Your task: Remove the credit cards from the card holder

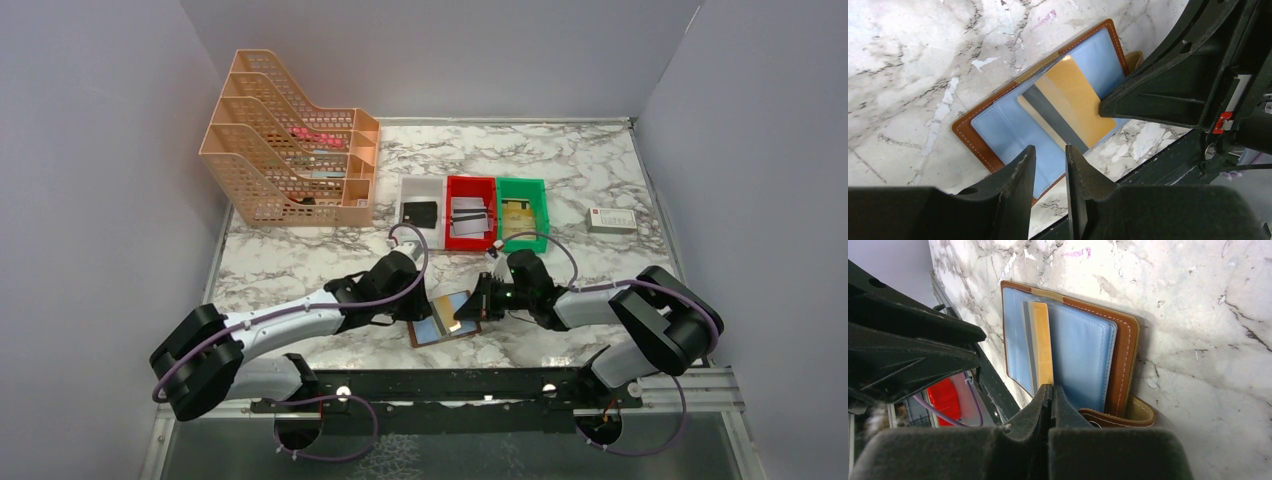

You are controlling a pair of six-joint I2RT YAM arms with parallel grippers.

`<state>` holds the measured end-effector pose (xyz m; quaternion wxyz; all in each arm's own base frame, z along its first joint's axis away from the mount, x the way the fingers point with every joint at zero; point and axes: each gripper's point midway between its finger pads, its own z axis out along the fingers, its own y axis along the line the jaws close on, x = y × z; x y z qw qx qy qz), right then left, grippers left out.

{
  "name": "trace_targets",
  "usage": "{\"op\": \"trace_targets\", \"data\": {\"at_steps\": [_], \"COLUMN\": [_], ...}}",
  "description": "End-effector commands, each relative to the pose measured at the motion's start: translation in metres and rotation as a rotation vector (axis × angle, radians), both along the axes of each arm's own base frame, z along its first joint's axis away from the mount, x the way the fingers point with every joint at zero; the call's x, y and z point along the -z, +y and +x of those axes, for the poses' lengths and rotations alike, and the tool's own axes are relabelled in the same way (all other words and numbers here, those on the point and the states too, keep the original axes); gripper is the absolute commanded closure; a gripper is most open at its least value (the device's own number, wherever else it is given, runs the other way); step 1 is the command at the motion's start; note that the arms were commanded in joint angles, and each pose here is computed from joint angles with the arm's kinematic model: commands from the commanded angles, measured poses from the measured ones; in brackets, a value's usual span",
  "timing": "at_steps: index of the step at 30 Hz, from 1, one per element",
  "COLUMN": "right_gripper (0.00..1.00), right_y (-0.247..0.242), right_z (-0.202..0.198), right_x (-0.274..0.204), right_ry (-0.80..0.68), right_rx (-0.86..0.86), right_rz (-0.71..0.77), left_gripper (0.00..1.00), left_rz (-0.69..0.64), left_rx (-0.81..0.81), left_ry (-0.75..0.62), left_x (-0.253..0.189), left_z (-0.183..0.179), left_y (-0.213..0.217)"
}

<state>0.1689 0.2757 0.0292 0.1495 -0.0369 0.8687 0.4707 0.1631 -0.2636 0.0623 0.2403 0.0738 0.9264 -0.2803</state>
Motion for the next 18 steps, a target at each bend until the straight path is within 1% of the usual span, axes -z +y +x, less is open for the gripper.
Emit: {"op": "trace_targets", "data": {"at_steps": [1,5,10,13,18], "right_gripper": [0.99,0.99,0.98,0.93,0.86], "right_y": [-0.001,-0.001,0.002,0.005,0.011], "right_z": [-0.004,-0.004,-0.005,-0.005,-0.002], "right_x": [0.003,0.004,0.001,-0.003,-0.007], "right_ry": [0.014,0.016,0.015,0.004,-0.005], "right_rx": [-0.005,-0.006,-0.023,-0.041,-0.068], "right_rz": [0.006,0.008,0.028,0.046,0.063], "left_gripper": [0.68,0.72,0.82,0.86,0.88], "left_rz": [-0.051,-0.035,0.005,0.020,0.038], "left_rx": [0.057,0.073,0.065,0.053,0.048], "left_ry": [0.008,0.051,0.083,0.090,0.101], "left_x": [-0.001,0.019,0.036,0.042,0.047], "left_z": [-0.003,-0.010,-0.016,-0.019,-0.023], "left_y": [-0.018,-0.020,-0.019,-0.014,-0.008]}}
